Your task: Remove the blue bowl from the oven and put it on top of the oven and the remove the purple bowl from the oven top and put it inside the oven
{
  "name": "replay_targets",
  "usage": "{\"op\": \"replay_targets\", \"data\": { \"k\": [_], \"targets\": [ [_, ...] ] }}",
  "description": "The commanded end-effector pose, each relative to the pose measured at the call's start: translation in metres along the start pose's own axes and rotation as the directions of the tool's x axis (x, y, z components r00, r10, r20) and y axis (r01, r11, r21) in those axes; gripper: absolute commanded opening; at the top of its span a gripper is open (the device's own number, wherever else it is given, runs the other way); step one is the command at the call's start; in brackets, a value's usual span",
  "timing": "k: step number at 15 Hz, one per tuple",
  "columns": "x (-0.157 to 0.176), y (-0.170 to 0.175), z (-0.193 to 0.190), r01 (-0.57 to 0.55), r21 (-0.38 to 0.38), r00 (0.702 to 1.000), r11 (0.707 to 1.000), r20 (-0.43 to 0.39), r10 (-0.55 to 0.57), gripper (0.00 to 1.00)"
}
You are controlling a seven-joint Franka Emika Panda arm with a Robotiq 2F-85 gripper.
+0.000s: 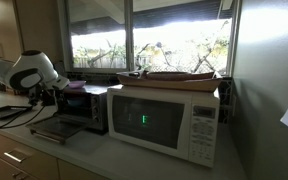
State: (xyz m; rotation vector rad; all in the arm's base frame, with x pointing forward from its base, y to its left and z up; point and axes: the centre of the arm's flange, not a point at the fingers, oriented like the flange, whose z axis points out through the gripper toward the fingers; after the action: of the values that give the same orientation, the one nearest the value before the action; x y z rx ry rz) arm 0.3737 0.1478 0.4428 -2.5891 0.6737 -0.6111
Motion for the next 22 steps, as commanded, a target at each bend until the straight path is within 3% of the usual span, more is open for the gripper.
{"op": "replay_targets", "data": {
  "k": [1, 2, 7, 14, 22],
  "targets": [
    [-0.007, -0.008, 0.022, -0.057, 0.106, 0.998, 0.993, -0.016, 0.059, 1.0],
    [-0.002, -0.007, 0.004, -0.035, 0.058, 0.999, 0.998, -0.024, 0.037, 1.0],
    [-0.007, -0.011, 0.013, -0.046, 0.079, 0.999, 0.996, -0.024, 0.048, 1.0],
    [-0.014, -0.005, 0.027, -0.134, 0.173, 0.991, 0.976, -0.001, 0.136, 1.0],
    [-0.011, 0.005, 0.036, -0.2, 0.251, 0.975, 0.947, -0.046, 0.218, 1.0]
  ]
}}
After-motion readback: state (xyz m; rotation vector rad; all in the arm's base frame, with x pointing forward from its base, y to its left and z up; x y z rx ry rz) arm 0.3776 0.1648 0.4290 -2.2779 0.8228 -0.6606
